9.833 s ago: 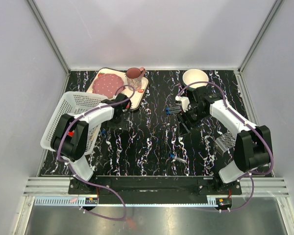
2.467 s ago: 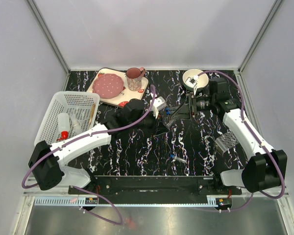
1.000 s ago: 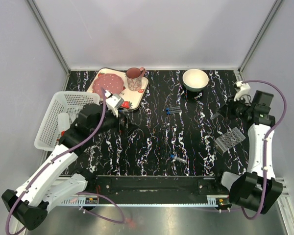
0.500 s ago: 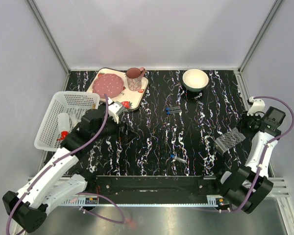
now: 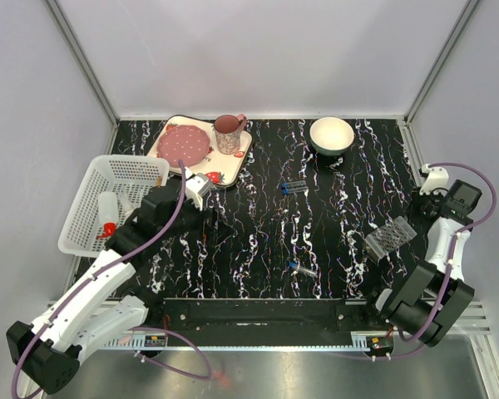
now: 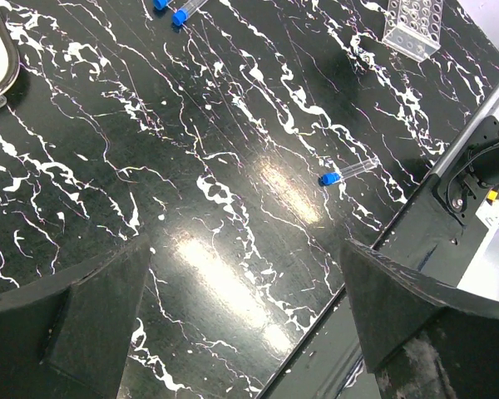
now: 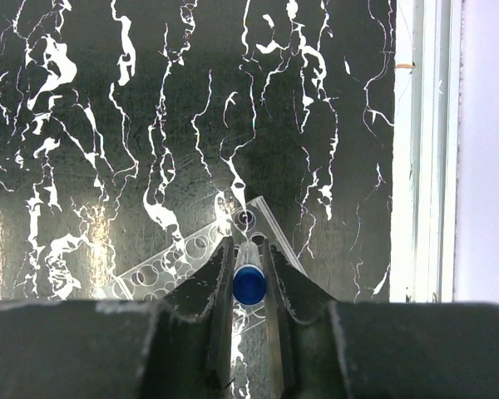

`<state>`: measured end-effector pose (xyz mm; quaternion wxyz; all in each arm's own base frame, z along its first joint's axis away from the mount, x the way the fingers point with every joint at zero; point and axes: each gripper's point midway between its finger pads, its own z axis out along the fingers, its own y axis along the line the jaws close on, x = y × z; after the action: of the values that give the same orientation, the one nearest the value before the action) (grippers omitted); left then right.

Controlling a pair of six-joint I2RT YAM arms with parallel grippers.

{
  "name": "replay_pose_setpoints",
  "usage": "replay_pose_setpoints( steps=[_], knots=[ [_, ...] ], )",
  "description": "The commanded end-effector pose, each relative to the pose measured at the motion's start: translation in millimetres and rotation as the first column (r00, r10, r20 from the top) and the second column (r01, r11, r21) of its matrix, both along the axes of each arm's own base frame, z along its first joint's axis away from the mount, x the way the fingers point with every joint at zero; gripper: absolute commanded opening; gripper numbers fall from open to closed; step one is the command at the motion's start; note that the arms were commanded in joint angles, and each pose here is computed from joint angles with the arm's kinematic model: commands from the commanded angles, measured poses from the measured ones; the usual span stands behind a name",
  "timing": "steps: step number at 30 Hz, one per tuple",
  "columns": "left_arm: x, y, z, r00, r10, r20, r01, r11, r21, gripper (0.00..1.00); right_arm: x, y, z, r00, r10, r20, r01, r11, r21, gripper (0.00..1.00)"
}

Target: Organize the chemistry lab equipment

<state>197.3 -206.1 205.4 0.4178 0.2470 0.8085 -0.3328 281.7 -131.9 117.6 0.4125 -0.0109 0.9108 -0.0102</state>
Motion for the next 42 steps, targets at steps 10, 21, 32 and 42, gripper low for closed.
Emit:
replay_pose_setpoints(
  steps=[10,21,32,42],
  knots=[
    [4,-10,6,1.0,-0.014,-0.002,0.014,0.998,-0.055,0.99,7,7,1,0.997,0.058,0.054,-0.058,0.998,0.008,0.21],
    [2,-12,4,0.999,-0.028,-0.016,0.027,0.998,-0.059,0.99,1,6,2,0.998,0.055,0.039,-0.054,0.998,-0.019,0.21],
    [3,-13,3,0.999,-0.034,-0.019,0.033,0.998,-0.059,0.99,-5,12,2,0.997,0.072,0.026,-0.072,0.997,-0.01,0.21],
    [2,-14,2,0.999,-0.038,-0.02,0.037,0.998,-0.057,0.99,-2,7,-6,0.998,0.069,0.008,-0.069,0.998,-0.01,0.21]
  ],
)
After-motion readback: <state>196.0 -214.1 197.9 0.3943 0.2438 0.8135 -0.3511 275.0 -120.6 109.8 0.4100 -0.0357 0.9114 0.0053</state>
